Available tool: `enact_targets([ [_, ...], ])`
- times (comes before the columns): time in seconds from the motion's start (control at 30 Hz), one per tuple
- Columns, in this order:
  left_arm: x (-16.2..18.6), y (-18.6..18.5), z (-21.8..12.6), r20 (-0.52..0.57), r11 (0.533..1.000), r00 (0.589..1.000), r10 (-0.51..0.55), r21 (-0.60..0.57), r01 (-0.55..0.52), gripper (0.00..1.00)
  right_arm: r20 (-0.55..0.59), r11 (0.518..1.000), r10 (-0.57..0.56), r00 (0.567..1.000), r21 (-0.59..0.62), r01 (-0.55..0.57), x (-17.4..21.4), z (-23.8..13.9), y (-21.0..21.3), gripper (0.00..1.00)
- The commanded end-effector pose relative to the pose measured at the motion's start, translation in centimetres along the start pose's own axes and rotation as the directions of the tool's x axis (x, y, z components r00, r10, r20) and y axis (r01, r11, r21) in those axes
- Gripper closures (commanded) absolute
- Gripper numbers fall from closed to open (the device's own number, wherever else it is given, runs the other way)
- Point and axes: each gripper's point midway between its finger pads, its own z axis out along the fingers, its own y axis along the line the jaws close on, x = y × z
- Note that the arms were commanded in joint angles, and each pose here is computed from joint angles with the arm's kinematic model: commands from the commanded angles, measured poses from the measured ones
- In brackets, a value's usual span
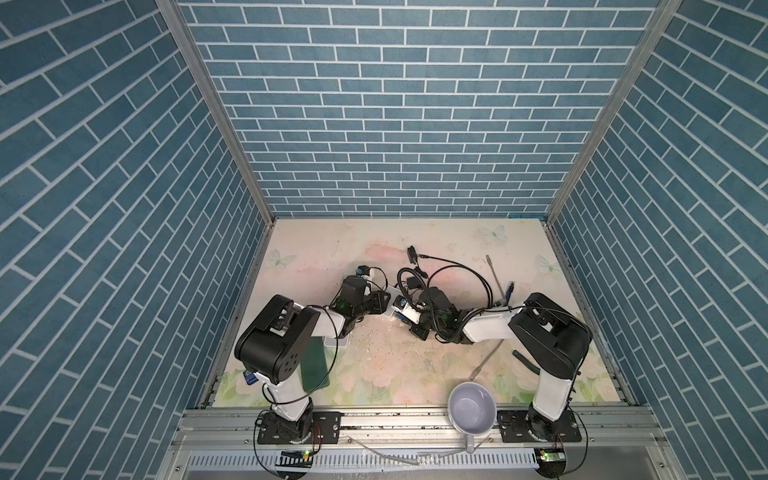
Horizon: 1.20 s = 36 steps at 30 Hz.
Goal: Insert the plug into the switch port
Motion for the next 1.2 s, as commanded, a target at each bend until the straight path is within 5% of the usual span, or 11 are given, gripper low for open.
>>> enact_targets([
  [0.0,0.8,-1.4,0.0,-0.018,0.997,0.999,-0.039,0.071,0.041,0.52,0.053,1.000,0.023,0.998,0.016,-0.024,-2.3,0.8,-0.4,1.00],
  [0.3,2.1,-1.9,0.2,-0.055,0.995,0.997,-0.059,0.083,0.063,0.54,0.086,0.993,0.028,0.996,0.113,-0.038,-3.1,0.8,-1.8,1.00],
  [1.17,5.1,-6.8,1.3,-0.132,0.965,0.990,-0.045,0.249,0.077,0.56,0.298,0.992,-0.129,0.946,0.041,0.122,-8.1,0.8,0.8,1.00],
])
